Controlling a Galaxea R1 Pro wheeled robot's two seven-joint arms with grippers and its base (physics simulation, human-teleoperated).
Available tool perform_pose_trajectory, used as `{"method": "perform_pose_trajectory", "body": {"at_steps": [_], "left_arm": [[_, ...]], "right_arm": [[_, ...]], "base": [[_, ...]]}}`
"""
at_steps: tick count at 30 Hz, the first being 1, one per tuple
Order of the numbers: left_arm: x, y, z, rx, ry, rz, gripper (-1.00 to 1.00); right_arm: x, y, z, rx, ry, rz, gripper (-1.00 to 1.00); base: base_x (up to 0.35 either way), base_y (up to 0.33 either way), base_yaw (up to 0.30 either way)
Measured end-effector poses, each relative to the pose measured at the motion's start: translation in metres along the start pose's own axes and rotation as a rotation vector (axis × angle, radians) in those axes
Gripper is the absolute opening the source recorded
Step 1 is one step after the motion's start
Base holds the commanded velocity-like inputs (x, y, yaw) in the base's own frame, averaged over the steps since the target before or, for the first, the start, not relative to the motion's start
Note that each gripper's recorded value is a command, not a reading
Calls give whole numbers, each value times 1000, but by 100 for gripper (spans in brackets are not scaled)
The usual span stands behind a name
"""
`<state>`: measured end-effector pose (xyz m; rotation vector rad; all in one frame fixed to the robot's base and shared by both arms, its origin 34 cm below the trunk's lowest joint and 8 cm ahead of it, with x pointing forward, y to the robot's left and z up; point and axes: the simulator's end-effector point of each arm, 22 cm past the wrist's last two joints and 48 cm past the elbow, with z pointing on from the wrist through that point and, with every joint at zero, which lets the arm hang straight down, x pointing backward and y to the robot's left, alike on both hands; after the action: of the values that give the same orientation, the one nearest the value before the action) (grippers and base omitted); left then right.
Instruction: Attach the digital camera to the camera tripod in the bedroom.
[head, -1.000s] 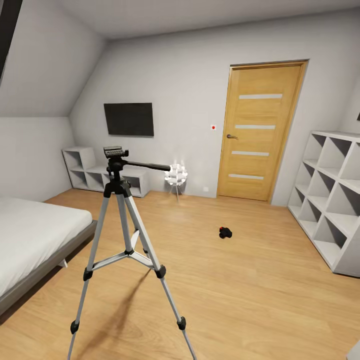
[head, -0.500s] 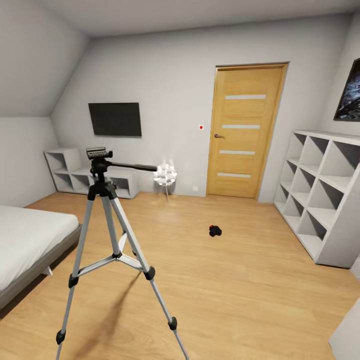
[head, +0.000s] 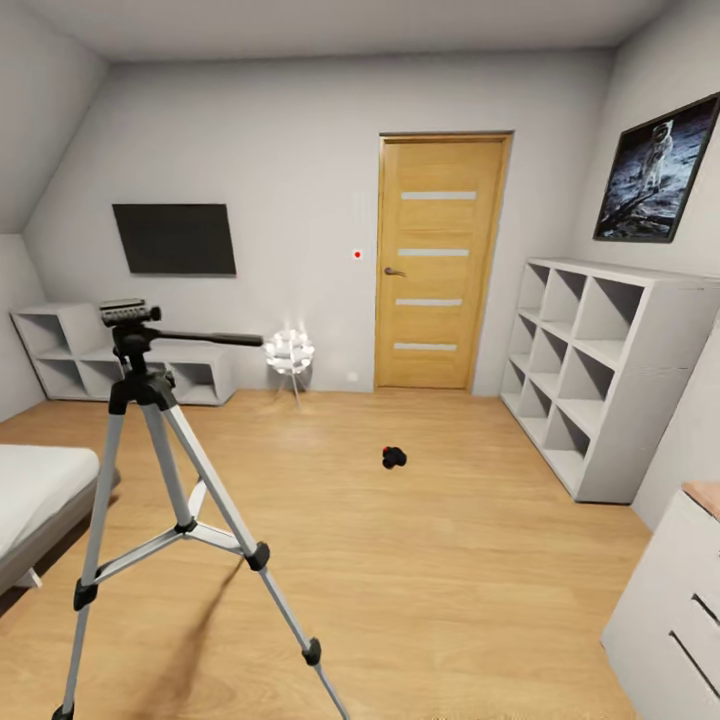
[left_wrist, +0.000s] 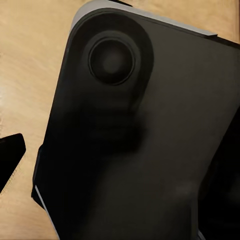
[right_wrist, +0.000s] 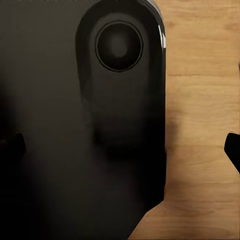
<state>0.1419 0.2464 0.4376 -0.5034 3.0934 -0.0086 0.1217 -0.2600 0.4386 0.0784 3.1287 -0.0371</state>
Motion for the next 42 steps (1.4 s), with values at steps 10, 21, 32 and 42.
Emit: {"method": "perform_pose_trajectory", "body": {"at_steps": [10,21,32,42], "left_arm": [[1,-1,0,1,2,2,100],[1,-1,0,2,2,5,100],[4,-5,0,8,9,16,100],[5,-7,0,9,10,19,100]], "right_arm": [[0,0,0,0,1,1,100],[0,1,0,-1,0,1,100],[0,1,0,-1,-1,1,100],[0,1,0,-2,-2,0,100]], "base": [[2,0,-282],[113,0,-282],[291,0,-282],[317,0,-280]]}}
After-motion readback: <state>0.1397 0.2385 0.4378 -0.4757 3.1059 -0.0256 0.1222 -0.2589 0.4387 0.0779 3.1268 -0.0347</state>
